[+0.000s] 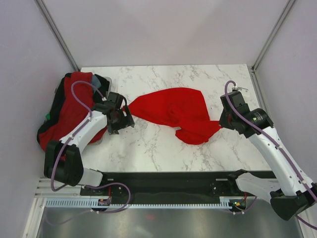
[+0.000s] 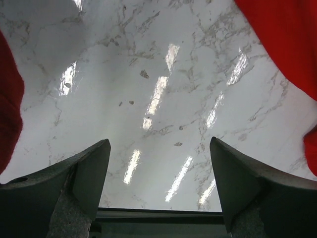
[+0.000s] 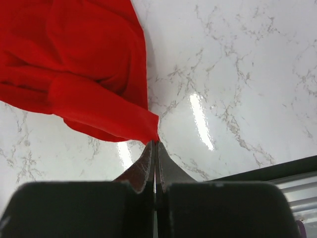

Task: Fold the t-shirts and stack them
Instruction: Flatten the tshirt out

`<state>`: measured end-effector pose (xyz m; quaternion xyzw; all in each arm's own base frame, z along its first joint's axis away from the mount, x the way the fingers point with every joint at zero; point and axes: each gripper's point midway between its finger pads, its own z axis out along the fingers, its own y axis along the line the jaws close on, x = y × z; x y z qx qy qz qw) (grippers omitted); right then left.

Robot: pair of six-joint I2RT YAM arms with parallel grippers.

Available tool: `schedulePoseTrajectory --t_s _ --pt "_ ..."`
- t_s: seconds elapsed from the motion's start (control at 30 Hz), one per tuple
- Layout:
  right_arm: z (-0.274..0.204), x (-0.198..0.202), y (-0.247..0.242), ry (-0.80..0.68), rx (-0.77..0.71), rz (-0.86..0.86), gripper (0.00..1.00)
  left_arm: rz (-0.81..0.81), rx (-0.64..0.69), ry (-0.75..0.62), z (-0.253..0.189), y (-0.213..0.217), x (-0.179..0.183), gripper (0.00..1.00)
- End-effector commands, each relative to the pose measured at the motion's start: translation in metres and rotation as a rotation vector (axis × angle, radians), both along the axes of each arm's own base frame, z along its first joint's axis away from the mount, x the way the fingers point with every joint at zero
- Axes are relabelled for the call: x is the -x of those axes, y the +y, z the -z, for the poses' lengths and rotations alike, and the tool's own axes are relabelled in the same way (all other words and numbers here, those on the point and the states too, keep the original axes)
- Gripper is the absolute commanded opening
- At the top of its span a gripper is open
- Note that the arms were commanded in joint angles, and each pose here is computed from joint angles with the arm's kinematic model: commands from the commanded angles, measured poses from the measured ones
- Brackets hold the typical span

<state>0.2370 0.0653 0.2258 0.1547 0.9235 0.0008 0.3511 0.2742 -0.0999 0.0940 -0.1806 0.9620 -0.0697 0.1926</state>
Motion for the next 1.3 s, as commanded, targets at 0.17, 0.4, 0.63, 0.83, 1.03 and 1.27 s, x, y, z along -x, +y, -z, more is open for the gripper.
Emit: schedulePoseTrajectory --t_s 0.17,0.4,0.63,0.83,1.03,1.27 --pt "0.019 0.008 -0.014 -0.008 0.016 -0.014 0.0 -0.16 0.017 -0.136 -0.012 0.013 -0.083 0.83" --pt "0.031 0.003 -0.026 0.019 0.011 -0.006 0.0 -0.223 0.004 -0.091 0.014 0.029 -0.138 0.78" --pt "0.044 -0.01 -0.013 0.049 -0.029 -0.078 0.0 -0.263 -0.032 -0.052 0.043 0.037 -0.181 0.72" --pt "0.061 -0.014 -0.01 0.082 -0.028 -0.105 0.0 -0.277 -0.045 -0.011 0.068 0.038 -0.189 0.66" --pt "0.063 -0.019 -0.008 0.081 -0.035 -0.109 0.0 -0.292 -0.072 0.008 0.075 0.043 -0.182 0.41" --pt "0.061 -0.022 -0.006 0.077 -0.043 -0.115 0.0 -0.279 -0.076 0.014 0.064 0.043 -0.178 0.02"
